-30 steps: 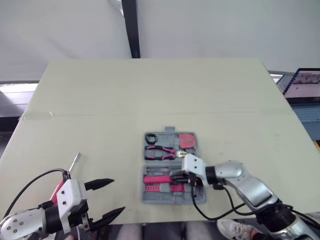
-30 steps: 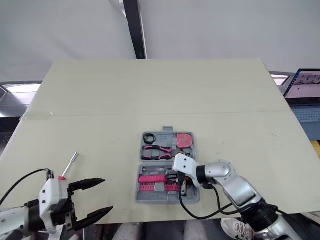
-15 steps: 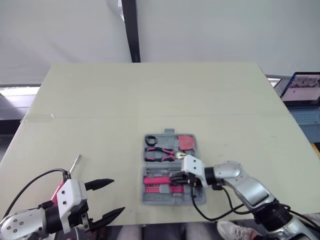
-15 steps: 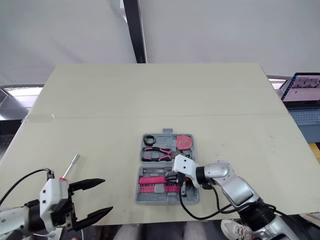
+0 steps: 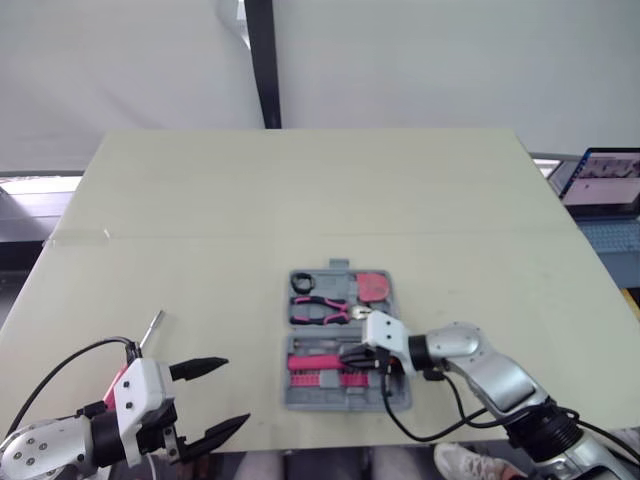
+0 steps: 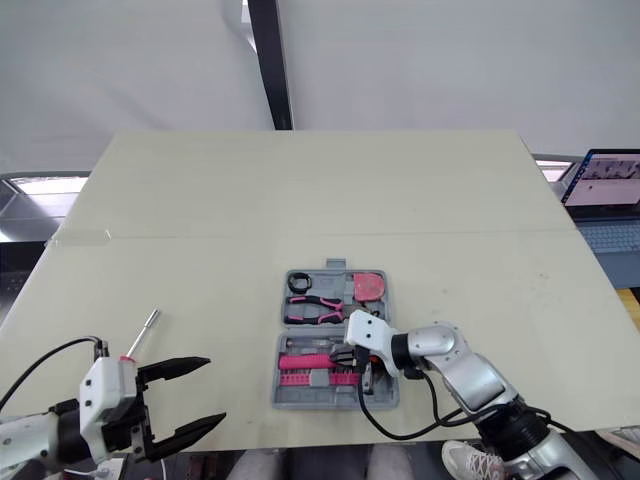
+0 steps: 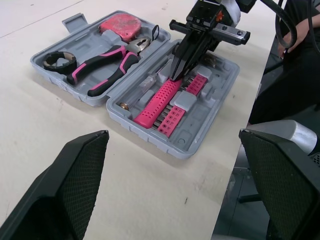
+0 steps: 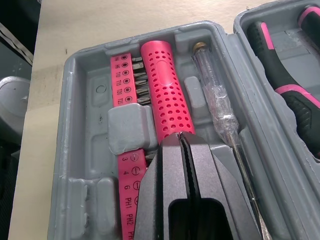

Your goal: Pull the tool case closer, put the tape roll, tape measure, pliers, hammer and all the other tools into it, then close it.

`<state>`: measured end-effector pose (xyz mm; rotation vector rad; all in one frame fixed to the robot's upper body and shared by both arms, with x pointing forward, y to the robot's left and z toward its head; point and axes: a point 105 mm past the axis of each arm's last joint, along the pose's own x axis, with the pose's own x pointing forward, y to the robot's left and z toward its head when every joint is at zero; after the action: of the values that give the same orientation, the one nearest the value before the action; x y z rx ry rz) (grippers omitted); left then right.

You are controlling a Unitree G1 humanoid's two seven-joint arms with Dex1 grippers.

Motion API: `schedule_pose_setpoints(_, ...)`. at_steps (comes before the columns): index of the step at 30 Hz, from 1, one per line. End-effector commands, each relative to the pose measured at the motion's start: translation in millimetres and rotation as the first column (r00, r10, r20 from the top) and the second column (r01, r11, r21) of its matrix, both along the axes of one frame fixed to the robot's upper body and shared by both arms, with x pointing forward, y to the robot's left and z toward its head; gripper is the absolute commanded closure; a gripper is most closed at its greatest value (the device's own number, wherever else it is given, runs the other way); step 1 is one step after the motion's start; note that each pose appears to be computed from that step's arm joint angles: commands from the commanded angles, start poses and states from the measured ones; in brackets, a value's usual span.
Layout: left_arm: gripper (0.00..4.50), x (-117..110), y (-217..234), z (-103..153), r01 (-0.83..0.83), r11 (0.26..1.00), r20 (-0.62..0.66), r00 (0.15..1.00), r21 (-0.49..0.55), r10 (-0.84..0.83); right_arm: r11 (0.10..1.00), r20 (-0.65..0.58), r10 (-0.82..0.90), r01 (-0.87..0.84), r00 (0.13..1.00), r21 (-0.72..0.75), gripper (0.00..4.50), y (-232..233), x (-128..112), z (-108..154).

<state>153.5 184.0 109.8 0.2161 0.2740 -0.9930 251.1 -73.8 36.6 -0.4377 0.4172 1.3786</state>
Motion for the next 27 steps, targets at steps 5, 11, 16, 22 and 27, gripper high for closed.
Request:
schedule_pose_setpoints(5,0.00,-1,-4,8,0.023,1.000,0.023,0.999,0.005,-0.023,0.979,-0.195,-0.072,0.032,0.978,-0.199,4.45,-28,-25,-65)
schedule_pose_setpoints(11,0.00,0,-5,8,0.030,1.000,0.025,0.999,0.002,-0.030,0.991,-0.133,-0.083,0.069,0.988,-0.111,4.45,-19,-15,-46)
schedule_pose_setpoints(16,0.00,2,-6,6,0.025,1.000,0.034,0.999,-0.005,-0.025,0.993,-0.025,-0.115,0.115,0.993,0.006,4.45,-13,0,-2)
schedule_pose_setpoints(22,0.00,10,-8,5,-0.027,1.000,0.056,0.998,-0.007,0.027,0.980,0.075,-0.170,0.161,0.983,0.113,4.45,-32,-4,63)
schedule_pose_setpoints(27,0.00,17,2,-8,-0.111,0.994,0.017,0.994,0.017,0.111,0.976,0.019,-0.218,0.218,0.976,0.021,3.94,-77,-28,77)
